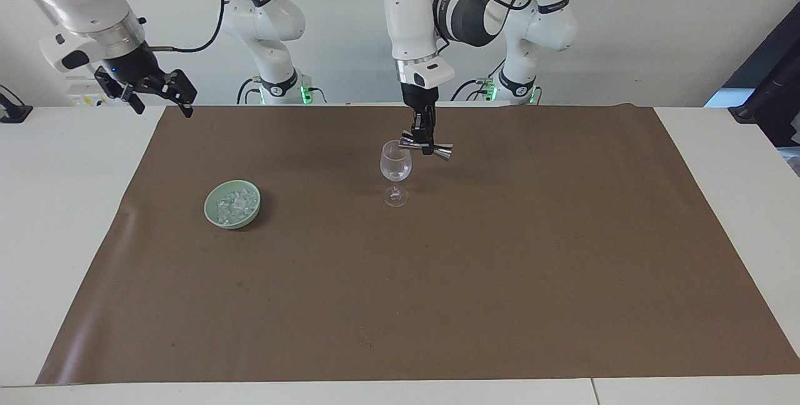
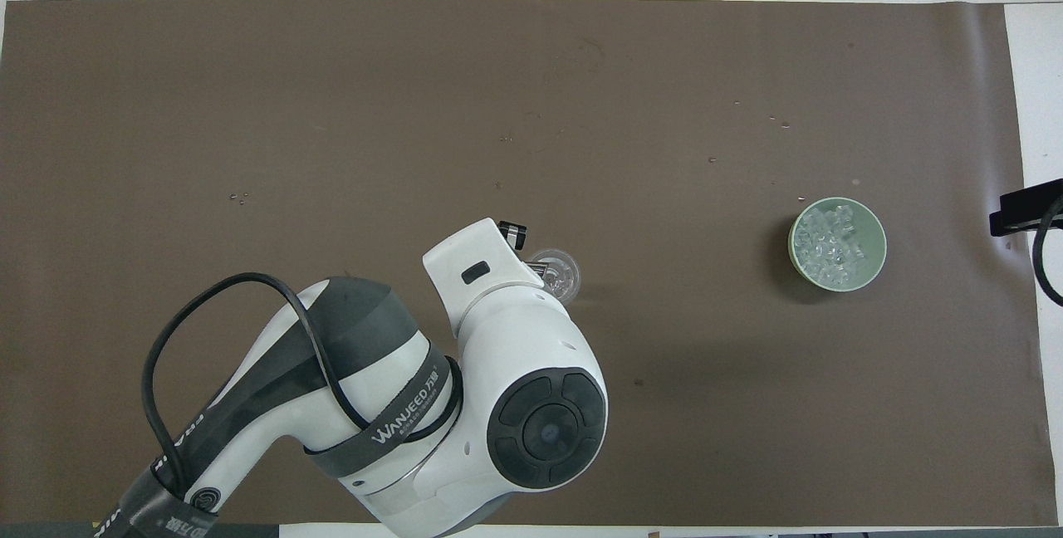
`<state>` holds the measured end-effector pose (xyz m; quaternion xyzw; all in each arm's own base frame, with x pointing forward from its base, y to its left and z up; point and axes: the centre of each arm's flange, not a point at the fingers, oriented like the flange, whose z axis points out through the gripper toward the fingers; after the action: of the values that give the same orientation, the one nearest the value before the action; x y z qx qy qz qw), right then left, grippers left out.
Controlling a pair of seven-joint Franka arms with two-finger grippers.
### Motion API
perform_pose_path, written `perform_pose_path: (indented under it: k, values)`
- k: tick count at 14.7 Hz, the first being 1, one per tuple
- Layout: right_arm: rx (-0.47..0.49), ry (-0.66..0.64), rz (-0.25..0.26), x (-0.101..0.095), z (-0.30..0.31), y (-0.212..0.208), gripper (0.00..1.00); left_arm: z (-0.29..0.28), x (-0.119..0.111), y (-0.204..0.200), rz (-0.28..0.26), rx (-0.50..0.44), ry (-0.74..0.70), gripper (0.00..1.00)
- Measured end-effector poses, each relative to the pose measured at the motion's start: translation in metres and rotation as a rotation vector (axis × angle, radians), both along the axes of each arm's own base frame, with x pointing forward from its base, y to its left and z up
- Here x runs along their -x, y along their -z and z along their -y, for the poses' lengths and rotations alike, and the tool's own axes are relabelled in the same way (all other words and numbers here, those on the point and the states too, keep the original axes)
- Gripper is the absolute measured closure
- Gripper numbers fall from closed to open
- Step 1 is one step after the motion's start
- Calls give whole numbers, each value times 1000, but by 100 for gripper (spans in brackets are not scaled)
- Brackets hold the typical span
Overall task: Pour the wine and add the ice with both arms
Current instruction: 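Return the jigger with the left gripper while the right gripper reaches the cup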
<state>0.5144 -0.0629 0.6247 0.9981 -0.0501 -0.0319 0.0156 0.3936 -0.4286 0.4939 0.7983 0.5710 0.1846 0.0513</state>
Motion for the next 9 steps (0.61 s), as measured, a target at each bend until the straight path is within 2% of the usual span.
perform_pose_path:
  k: [4, 6, 9]
  values:
    - [0, -1, -1, 0, 0, 2, 0, 4, 6, -2, 0, -1, -22, 78]
    - [0, -33, 31, -6, -2, 11, 0, 3, 5, -3, 1, 0, -35, 78]
    - [-35, -42, 67, -10, -5, 49, 0, -8, -4, -16, -13, 45, -83, 78]
